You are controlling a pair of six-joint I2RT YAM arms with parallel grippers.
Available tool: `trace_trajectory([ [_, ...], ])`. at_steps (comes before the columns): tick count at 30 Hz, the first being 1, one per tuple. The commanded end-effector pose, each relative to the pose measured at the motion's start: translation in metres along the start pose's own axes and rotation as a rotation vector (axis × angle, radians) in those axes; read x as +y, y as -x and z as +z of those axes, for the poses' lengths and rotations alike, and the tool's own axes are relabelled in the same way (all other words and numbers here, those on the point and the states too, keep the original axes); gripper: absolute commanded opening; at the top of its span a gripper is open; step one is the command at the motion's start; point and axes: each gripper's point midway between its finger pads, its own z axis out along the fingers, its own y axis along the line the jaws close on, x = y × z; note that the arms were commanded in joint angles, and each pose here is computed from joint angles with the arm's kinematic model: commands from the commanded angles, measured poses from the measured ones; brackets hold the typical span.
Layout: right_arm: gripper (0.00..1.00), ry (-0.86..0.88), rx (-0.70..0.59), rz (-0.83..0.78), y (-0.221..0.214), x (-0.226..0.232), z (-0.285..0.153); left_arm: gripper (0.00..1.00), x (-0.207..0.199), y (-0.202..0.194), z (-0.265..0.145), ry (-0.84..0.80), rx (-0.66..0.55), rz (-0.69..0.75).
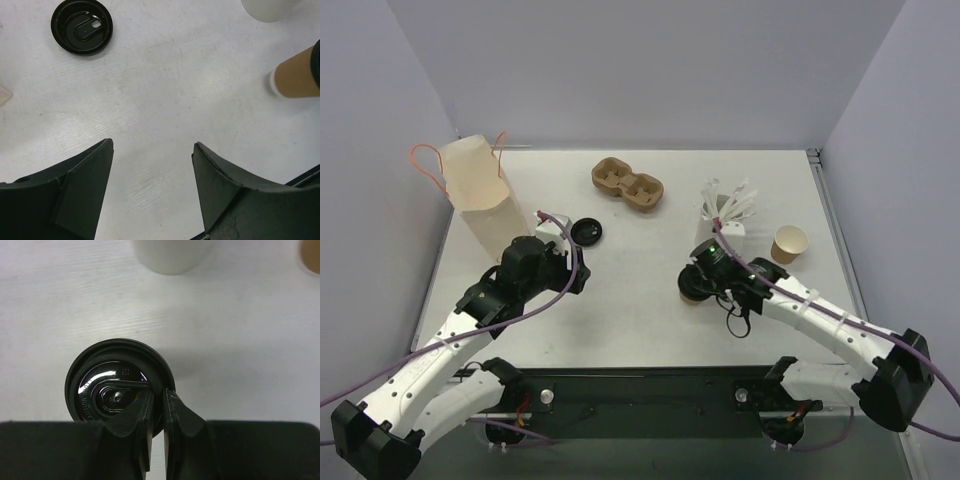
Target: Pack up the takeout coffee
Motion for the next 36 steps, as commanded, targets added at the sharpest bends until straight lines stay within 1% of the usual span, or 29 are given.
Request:
trace_trajectory([
  [1, 0.00, -0.209, 0.034, 0.128, -0.021, -0.086, 0.002, 0.75, -0.005, 0.007, -0.009, -0.054, -0.059, 0.056],
  [3, 0.00, -0.232, 0.005, 0.184, -0.020, -0.104, -0.002, 0.75, -0.004, 0.006, -0.009, -0.046, -0.058, 0.066],
  [4, 0.00, -0.285, 0.009, 0.228, -0.024, -0.122, 0.000, 0.75, -0.003, 0.006, -0.010, -0.041, -0.055, 0.066],
  [5, 0.00, -0.295, -0.011, 0.262, -0.023, -0.130, -0.001, 0.75, -0.003, 0.006, -0.010, -0.041, -0.055, 0.067],
  [7, 0.00, -0.311, 0.013, 0.306, -0.033, -0.142, 0.004, 0.75, -0.002, 0.006, -0.010, -0.032, -0.054, 0.065],
  [8, 0.00, -0.333, 0.012, 0.352, -0.033, -0.153, 0.005, 0.75, 0.000, 0.007, -0.011, -0.020, -0.060, 0.067],
  [13, 0.01, -0.358, 0.024, 0.435, -0.039, -0.169, 0.010, 0.74, 0.009, 0.007, -0.013, 0.029, -0.071, 0.068],
  [15, 0.05, -0.368, 0.027, 0.460, -0.041, -0.173, 0.012, 0.74, 0.014, 0.010, -0.014, 0.062, -0.087, 0.054],
  [16, 0.12, -0.370, 0.027, 0.465, -0.041, -0.173, 0.013, 0.74, 0.017, 0.012, -0.014, 0.078, -0.093, 0.049],
  [18, 0.18, -0.361, 0.025, 0.469, -0.039, -0.172, 0.012, 0.73, 0.025, 0.016, -0.018, 0.129, -0.114, 0.036],
  [19, 0.23, -0.346, 0.016, 0.471, -0.036, -0.170, 0.011, 0.72, 0.029, 0.018, -0.020, 0.151, -0.125, 0.030],
  [22, 0.30, -0.320, -0.020, 0.470, -0.024, -0.169, 0.000, 0.71, 0.038, 0.031, -0.034, 0.206, -0.191, -0.019],
  [24, 0.34, -0.302, -0.047, 0.458, -0.011, -0.168, -0.010, 0.71, 0.036, 0.046, -0.049, 0.209, -0.225, -0.040],
  [26, 0.37, -0.279, -0.065, 0.453, -0.001, -0.165, -0.019, 0.71, 0.037, 0.056, -0.058, 0.228, -0.234, -0.036],
  [27, 0.38, -0.263, -0.081, 0.449, 0.007, -0.163, -0.025, 0.71, 0.036, 0.070, -0.070, 0.238, -0.247, -0.035],
  [30, 0.42, -0.225, -0.084, 0.447, 0.014, -0.158, -0.033, 0.71, 0.050, 0.086, -0.080, 0.349, -0.224, -0.004],
  [31, 0.45, -0.205, -0.097, 0.447, 0.020, -0.155, -0.039, 0.71, 0.051, 0.107, -0.092, 0.377, -0.265, -0.009],
  [33, 0.48, -0.149, -0.084, 0.439, 0.021, -0.146, -0.044, 0.71, 0.069, 0.121, -0.095, 0.504, -0.252, 0.010],
  [34, 0.50, -0.125, -0.091, 0.436, 0.023, -0.142, -0.048, 0.71, 0.070, 0.146, -0.109, 0.533, -0.303, -0.001],
  [35, 0.51, -0.102, -0.096, 0.424, 0.024, -0.139, -0.052, 0.71, 0.081, 0.152, -0.105, 0.614, -0.277, 0.017],
  [36, 0.53, -0.079, -0.103, 0.418, 0.024, -0.136, -0.055, 0.70, 0.085, 0.161, -0.107, 0.643, -0.274, 0.019],
])
